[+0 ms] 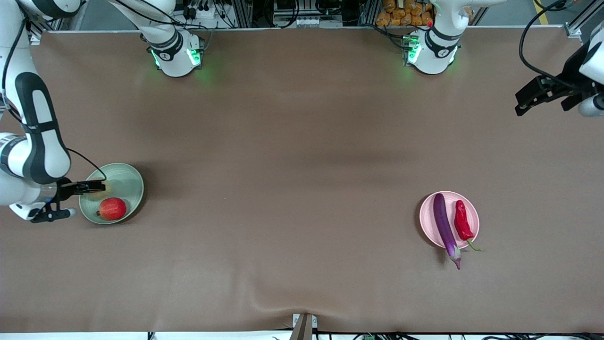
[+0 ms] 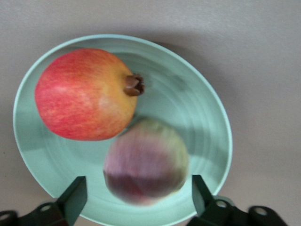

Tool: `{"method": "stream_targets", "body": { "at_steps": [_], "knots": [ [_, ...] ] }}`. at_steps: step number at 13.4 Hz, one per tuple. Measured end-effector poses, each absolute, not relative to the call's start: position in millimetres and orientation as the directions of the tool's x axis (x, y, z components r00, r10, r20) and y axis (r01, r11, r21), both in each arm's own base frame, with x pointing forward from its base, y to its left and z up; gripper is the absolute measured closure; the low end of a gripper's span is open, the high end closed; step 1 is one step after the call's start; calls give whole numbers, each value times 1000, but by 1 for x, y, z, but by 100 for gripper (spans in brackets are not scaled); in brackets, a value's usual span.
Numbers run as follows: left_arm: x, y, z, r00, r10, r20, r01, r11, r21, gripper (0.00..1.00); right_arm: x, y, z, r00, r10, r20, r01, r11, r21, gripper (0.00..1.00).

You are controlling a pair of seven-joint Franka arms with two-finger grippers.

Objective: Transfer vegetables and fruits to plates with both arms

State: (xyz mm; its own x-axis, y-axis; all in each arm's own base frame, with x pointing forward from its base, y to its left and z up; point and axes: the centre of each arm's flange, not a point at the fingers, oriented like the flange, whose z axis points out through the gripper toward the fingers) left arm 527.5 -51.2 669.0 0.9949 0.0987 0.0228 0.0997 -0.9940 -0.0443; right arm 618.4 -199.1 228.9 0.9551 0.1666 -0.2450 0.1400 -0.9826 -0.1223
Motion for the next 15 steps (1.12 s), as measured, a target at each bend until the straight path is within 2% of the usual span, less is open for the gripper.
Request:
{"method": "stream_targets", "body": {
  "at_steps": [3,6,9,12,15],
  "knots": [
    [528,-35,664,992,128,9,129,-991,-47,0,631,-188,270,954,185,-235,160,-980,-121,0],
    [527,-34,664,991,130,11,131,-990,-47,0,633,-171,367,971,128,-203,114,-990,-81,0],
    [526,-35,666,992,127,14,127,-991,-47,0,616,-124,449,977,48,-206,38,-998,-52,0],
    [526,-37,666,992,124,14,124,-991,-47,0,600,-68,515,989,5,-151,3,-1000,-18,0],
    [524,-39,668,993,120,18,121,-992,-46,0,568,-63,568,994,-14,-107,-18,-999,-41,0]
  ]
}}
